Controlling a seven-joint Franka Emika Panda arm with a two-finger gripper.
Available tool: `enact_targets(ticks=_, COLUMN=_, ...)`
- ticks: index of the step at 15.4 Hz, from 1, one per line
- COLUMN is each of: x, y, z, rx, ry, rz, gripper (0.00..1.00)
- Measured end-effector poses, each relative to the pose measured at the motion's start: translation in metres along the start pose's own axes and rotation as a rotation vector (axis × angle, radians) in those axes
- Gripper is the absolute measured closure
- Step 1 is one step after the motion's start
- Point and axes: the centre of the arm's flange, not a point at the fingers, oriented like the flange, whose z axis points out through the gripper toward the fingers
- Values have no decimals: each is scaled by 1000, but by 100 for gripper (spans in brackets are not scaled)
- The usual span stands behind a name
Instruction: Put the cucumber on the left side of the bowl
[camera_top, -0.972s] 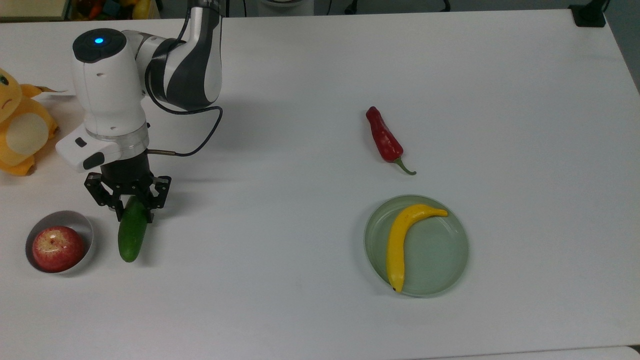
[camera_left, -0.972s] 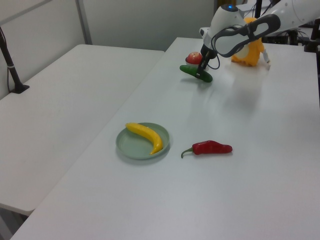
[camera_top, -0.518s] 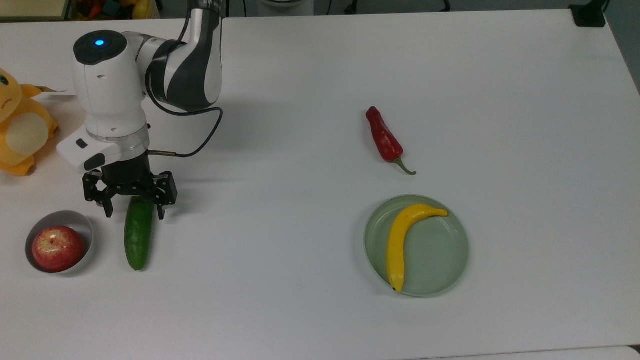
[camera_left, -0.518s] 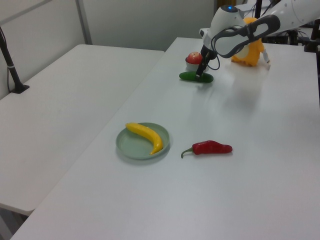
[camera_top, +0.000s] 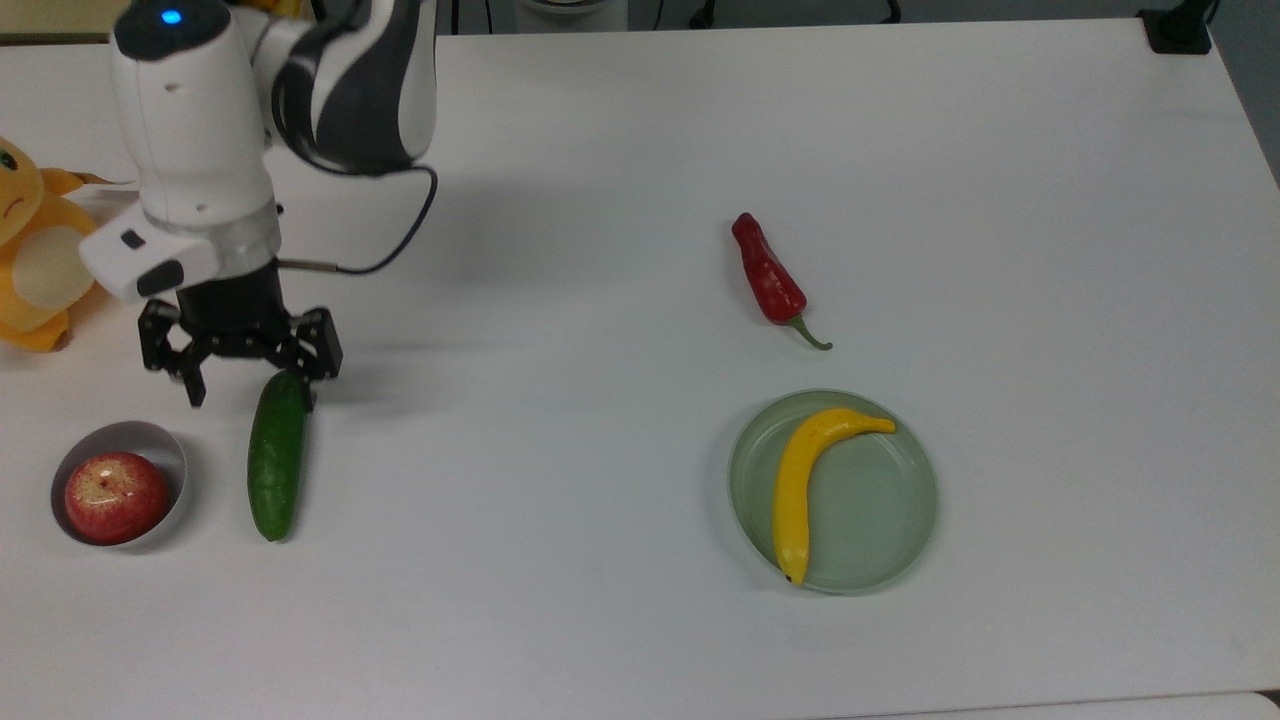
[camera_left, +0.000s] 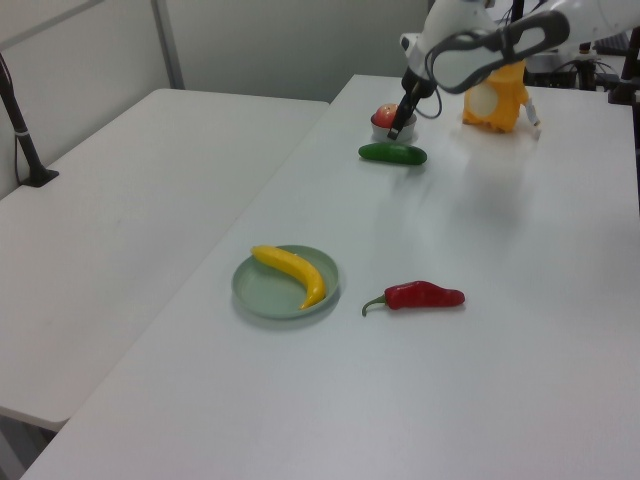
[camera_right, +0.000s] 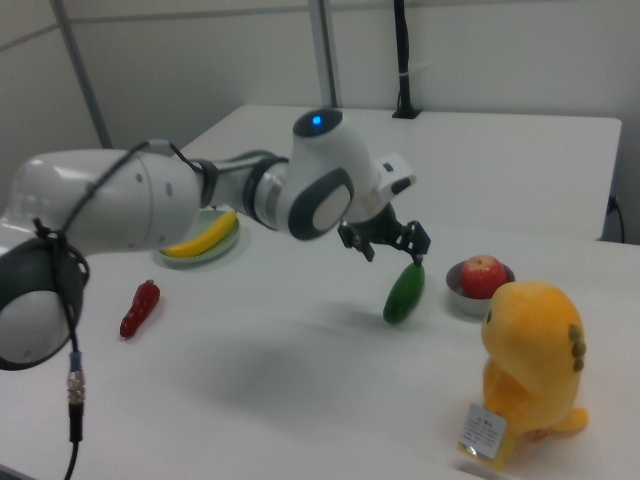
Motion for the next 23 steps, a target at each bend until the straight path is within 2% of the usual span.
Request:
enact_targets(ticks=3, x=1, y=-10, z=-70, rx=58, ry=-134, rz=70, gripper=0)
enact_targets(ticks=7, x=-3, y=-48, z=-178, rx=91, ry=-252, rz=220, gripper=0)
enact_targets(ticks=10, x=-18, y=-90, z=-237, rx=114, ry=-359, rz=222, gripper=0)
enact_targets(ticks=14, x=-42, y=-137, z=-309, rx=137, ry=-444, rz=152, gripper=0)
enact_targets(ticks=17, x=-61, y=-167, z=-341, rx=148, ry=-451, rz=97, gripper=0)
enact_targets(ticks=20, x=-77, y=-188, z=-347, rx=156, ry=-463, rz=61, gripper=0)
enact_targets(ticks=23, x=-75, y=-191, z=-342, rx=164, ry=-420, rz=57, gripper=0)
